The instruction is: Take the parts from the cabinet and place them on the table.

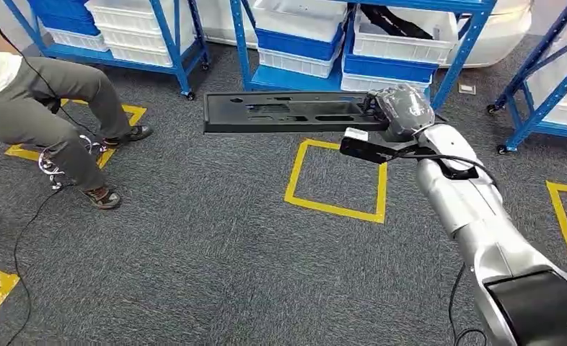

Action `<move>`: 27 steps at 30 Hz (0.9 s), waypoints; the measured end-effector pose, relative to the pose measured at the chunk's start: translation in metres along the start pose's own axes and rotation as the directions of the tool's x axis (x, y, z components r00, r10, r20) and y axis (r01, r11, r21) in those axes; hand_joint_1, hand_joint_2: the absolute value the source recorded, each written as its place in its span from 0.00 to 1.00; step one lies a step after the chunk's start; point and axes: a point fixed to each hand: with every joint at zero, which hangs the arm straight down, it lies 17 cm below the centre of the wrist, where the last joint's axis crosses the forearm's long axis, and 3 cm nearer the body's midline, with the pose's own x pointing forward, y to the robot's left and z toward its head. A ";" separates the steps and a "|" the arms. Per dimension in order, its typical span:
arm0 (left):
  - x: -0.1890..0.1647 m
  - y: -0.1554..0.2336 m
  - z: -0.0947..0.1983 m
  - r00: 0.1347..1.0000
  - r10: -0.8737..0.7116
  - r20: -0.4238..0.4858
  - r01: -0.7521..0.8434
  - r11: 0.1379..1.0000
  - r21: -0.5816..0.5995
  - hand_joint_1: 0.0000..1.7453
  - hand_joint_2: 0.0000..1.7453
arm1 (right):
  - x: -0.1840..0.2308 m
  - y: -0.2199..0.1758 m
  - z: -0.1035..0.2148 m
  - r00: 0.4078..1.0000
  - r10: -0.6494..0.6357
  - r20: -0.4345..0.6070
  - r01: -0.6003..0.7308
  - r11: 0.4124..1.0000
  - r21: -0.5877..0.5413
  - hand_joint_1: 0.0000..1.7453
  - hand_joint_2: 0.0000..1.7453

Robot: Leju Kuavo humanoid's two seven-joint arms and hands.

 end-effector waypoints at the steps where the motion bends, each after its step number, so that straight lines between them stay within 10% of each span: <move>1: 0.000 0.000 0.000 1.000 0.000 -0.002 0.000 1.000 0.000 0.00 1.00 | 0.000 0.000 0.000 1.000 0.000 0.000 0.000 1.000 0.000 0.98 1.00; 27: -0.006 0.005 -0.002 0.999 -0.035 -0.028 0.035 0.999 -0.005 0.00 1.00 | 0.004 -0.010 -0.003 1.000 -0.009 0.008 0.009 1.000 -0.010 0.98 1.00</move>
